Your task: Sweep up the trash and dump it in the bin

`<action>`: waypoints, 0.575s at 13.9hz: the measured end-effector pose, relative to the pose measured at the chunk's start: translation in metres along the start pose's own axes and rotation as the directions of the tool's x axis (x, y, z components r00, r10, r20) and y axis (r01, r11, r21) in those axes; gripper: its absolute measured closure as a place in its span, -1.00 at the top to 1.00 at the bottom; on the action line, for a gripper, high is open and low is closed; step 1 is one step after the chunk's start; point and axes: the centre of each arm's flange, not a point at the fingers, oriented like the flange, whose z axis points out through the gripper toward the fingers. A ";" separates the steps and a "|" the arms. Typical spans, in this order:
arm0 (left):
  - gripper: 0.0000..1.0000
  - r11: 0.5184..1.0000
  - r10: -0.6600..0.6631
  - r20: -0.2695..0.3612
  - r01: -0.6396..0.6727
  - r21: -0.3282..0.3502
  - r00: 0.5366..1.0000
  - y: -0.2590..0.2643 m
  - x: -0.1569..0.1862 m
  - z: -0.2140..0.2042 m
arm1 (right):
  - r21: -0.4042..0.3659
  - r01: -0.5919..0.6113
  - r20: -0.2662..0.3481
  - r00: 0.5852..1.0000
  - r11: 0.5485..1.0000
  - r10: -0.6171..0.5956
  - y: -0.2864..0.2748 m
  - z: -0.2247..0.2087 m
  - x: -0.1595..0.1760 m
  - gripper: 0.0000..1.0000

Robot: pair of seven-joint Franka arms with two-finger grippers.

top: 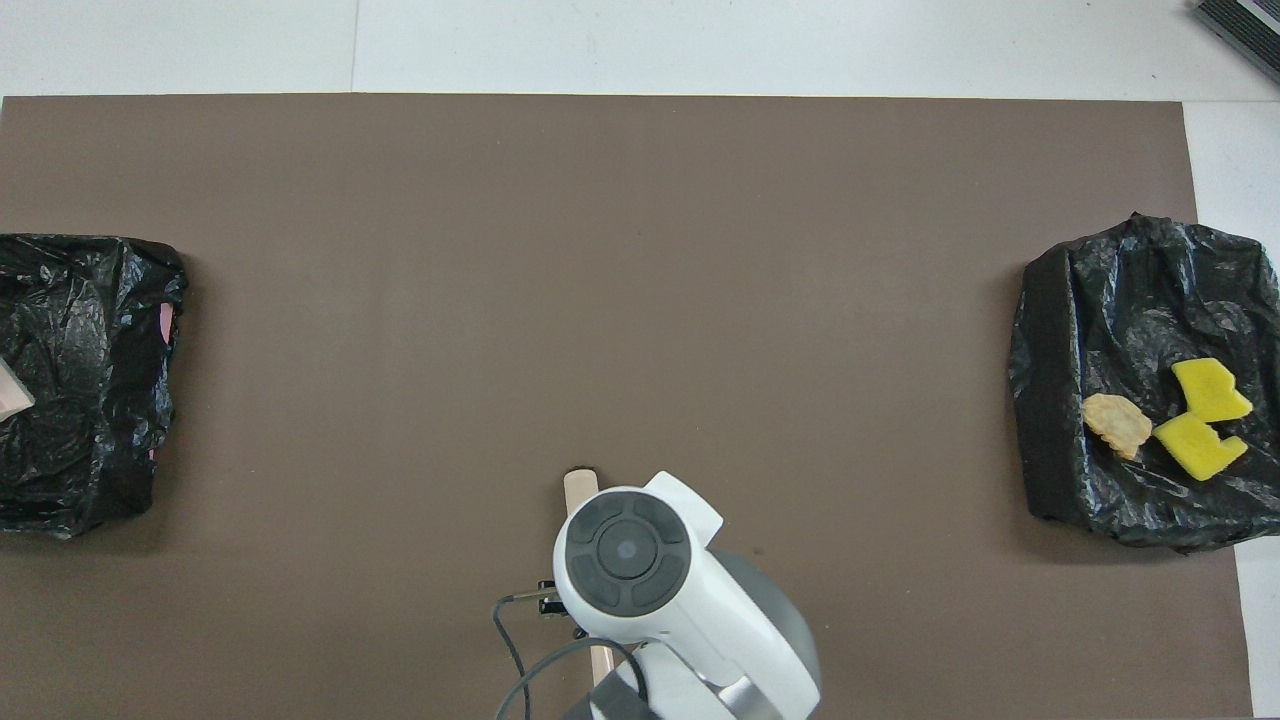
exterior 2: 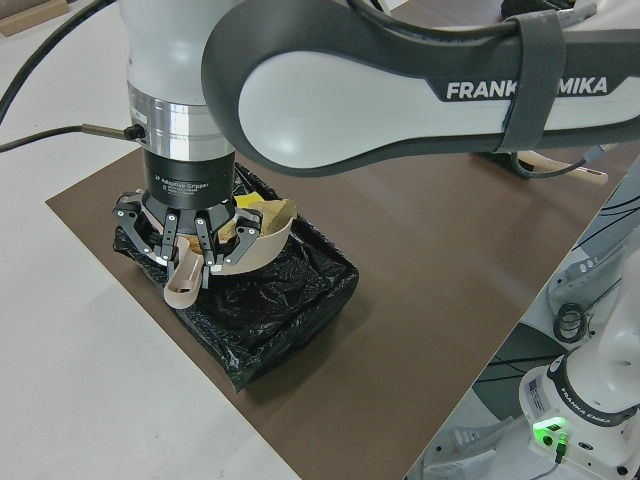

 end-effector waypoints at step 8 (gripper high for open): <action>-0.34 0.967 0.177 0.183 -0.205 0.148 0.967 -0.021 0.024 -0.008 | -0.020 0.029 -0.062 0.998 0.999 -0.030 0.097 -0.100 0.046 1.00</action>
